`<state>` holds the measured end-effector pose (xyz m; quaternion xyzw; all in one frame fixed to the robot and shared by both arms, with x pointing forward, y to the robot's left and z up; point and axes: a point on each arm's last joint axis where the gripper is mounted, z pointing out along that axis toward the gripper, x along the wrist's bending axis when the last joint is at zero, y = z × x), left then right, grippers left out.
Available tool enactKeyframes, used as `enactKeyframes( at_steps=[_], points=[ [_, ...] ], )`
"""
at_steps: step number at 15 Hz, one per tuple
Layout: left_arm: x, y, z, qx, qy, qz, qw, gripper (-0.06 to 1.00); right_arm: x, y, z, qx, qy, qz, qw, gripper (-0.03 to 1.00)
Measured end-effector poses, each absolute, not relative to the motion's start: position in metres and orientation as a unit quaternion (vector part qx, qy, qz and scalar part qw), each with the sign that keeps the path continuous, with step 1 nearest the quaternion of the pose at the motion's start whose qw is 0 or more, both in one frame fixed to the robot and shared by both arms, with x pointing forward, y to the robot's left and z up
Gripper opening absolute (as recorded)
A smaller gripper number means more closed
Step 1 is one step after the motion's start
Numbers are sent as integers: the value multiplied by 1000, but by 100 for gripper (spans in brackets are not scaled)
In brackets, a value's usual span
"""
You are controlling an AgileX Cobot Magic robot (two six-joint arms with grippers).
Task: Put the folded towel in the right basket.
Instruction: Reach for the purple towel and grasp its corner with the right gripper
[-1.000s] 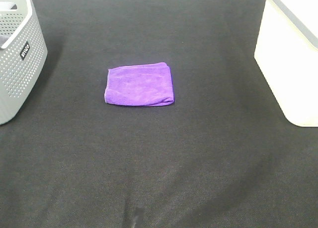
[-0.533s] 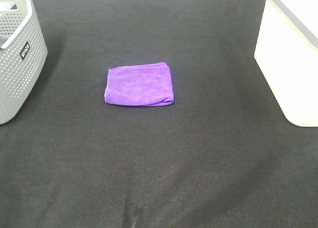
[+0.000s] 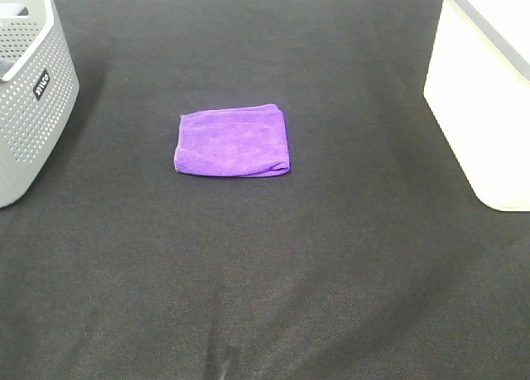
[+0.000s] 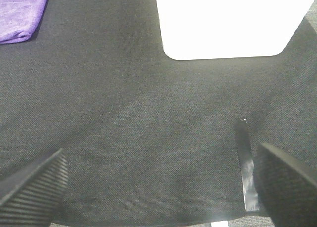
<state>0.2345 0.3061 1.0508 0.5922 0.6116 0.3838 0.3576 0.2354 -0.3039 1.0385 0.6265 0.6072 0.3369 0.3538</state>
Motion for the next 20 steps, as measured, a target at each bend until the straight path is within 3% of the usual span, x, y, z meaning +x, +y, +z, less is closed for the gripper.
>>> enactKeyframes(
  at_steps=[20],
  points=[
    [234, 306, 1051, 592, 612, 384, 358, 99, 236, -302, 1038, 612, 623, 337, 352, 96]
  ],
)
